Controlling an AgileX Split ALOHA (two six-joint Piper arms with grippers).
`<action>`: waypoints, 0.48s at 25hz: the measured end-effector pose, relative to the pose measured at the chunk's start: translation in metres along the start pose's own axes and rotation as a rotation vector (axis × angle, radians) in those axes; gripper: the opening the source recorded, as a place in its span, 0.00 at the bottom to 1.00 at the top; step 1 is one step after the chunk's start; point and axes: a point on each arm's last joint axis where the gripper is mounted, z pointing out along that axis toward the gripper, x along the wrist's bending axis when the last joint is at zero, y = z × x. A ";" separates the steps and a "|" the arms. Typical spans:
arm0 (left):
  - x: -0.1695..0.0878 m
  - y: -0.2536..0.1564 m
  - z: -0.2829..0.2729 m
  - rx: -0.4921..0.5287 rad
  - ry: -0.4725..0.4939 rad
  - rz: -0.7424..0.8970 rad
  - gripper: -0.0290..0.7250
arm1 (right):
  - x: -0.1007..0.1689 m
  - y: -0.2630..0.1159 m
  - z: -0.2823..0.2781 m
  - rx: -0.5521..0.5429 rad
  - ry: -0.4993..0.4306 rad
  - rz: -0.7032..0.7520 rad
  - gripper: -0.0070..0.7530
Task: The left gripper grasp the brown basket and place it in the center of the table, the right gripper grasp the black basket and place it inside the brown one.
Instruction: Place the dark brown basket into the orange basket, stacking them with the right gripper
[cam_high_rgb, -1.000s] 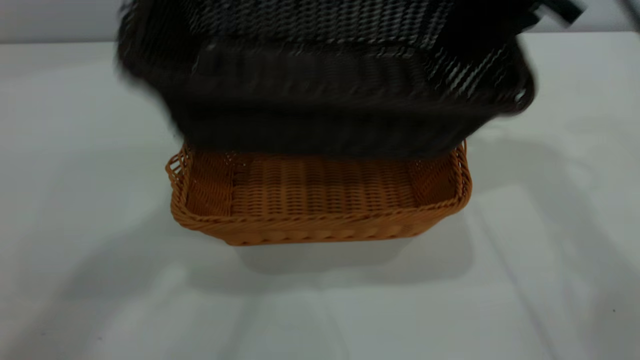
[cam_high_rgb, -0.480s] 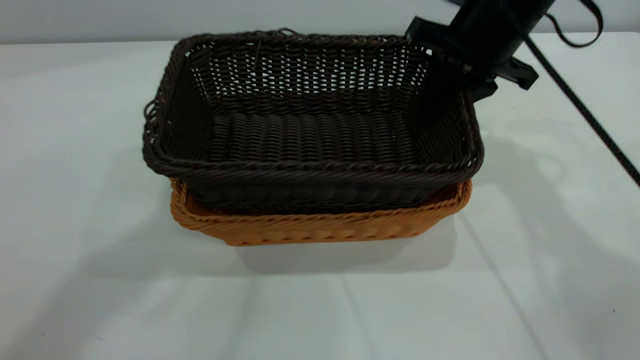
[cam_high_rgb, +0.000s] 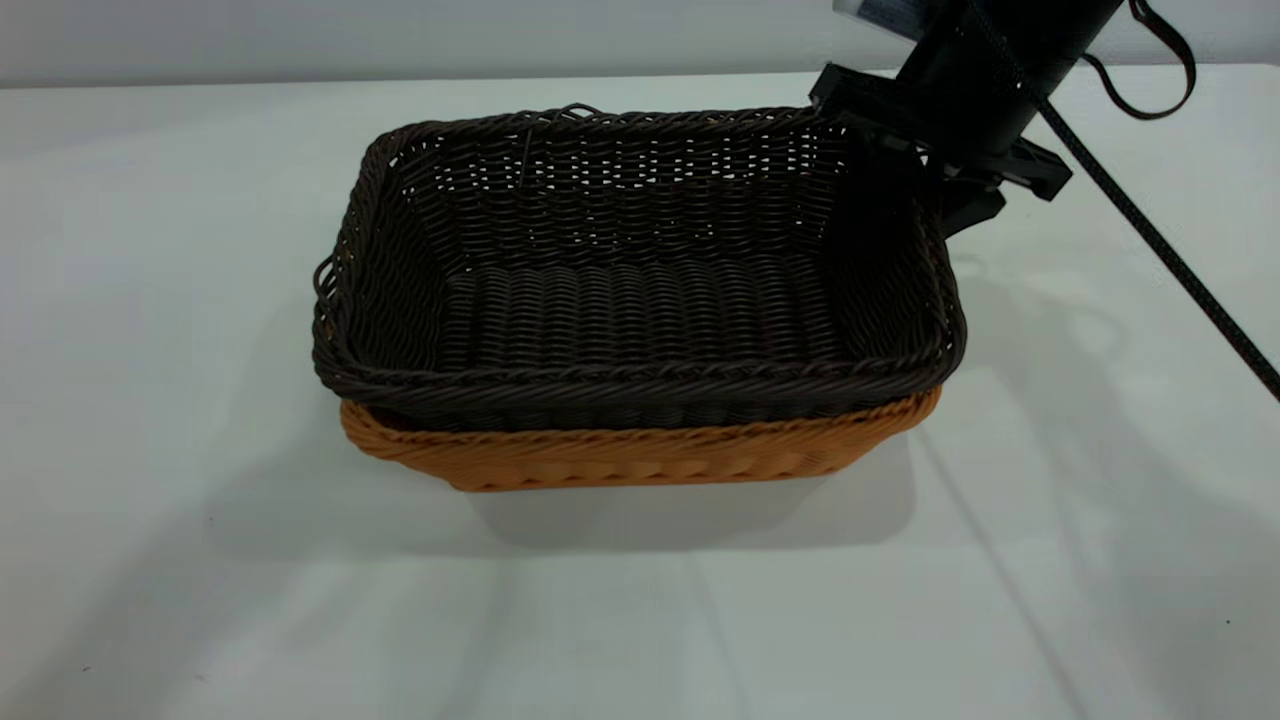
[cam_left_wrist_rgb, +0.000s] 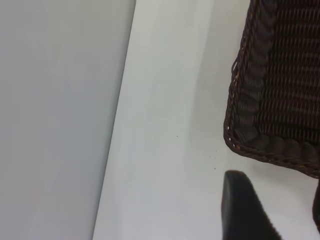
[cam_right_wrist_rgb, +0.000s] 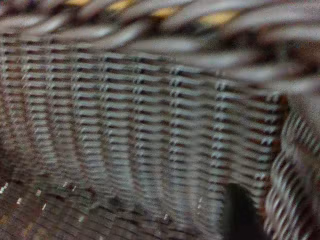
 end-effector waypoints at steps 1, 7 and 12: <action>0.000 0.000 0.000 0.000 0.000 0.000 0.45 | 0.002 -0.001 -0.003 0.008 0.006 -0.019 0.48; 0.000 0.000 0.000 -0.001 -0.002 -0.001 0.45 | 0.011 -0.001 -0.021 0.032 -0.005 -0.154 0.72; -0.004 -0.003 0.000 0.029 -0.038 0.000 0.45 | 0.029 0.006 -0.057 0.096 -0.031 -0.242 0.74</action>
